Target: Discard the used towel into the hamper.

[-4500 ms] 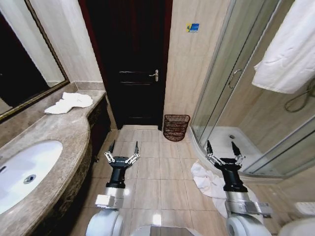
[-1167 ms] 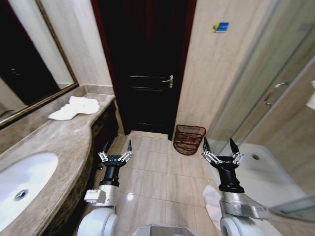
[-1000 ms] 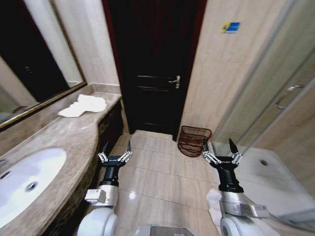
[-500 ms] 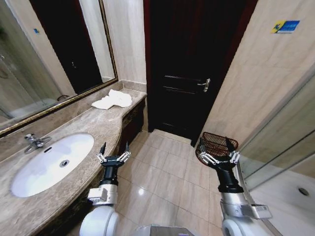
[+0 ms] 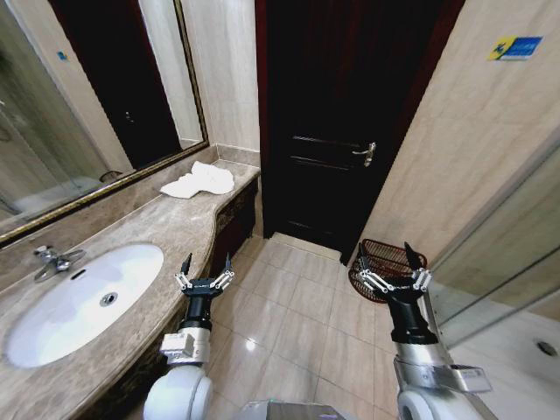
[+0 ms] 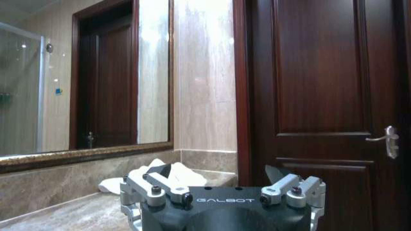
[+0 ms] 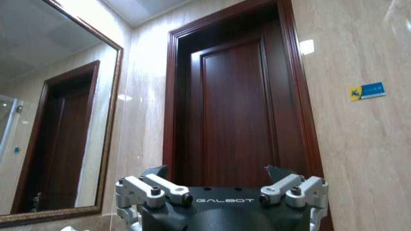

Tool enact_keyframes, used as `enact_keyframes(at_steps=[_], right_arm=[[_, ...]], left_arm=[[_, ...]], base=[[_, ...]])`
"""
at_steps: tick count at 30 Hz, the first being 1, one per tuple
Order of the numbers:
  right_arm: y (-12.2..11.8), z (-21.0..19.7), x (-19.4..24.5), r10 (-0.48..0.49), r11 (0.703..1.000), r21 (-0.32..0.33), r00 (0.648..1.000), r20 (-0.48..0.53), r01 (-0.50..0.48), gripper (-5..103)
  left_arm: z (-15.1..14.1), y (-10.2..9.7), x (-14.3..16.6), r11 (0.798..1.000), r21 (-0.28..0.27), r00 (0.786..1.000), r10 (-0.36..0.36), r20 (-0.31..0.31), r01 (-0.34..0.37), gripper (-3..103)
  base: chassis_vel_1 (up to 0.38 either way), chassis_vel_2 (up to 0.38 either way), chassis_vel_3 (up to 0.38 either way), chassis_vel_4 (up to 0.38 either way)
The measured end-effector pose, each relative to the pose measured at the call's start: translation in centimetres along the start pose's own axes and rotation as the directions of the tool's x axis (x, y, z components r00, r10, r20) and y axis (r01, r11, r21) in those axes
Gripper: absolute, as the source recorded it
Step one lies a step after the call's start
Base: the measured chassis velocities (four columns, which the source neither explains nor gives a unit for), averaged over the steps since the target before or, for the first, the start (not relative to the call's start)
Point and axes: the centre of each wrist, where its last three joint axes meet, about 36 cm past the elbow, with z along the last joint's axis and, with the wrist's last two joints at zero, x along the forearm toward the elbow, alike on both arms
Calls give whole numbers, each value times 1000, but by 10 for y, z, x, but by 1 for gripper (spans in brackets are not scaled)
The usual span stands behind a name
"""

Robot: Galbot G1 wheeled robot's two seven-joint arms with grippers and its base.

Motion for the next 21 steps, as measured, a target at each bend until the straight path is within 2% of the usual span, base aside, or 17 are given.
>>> enact_keyframes(at_steps=[4,9,21], right_arm=[[-3,0,-1,7,1000,-8,1000,3,-7,100],[-2,0,0,-1,1000,-10,1000,14,2,100],[-2,5,1,4,1000,-19,1000,8,-4,100]], left_arm=[[-2,2,0,1000,3,1000,-8,2,8,95],[0,2,1,1000,5,1000,-8,-5,8,99],[6,3,0,1000,13,1000,-9,-16,9,99]], base=[[-117,126,117,-107],[-152,126,145,-118],[-154,166,168,-158]])
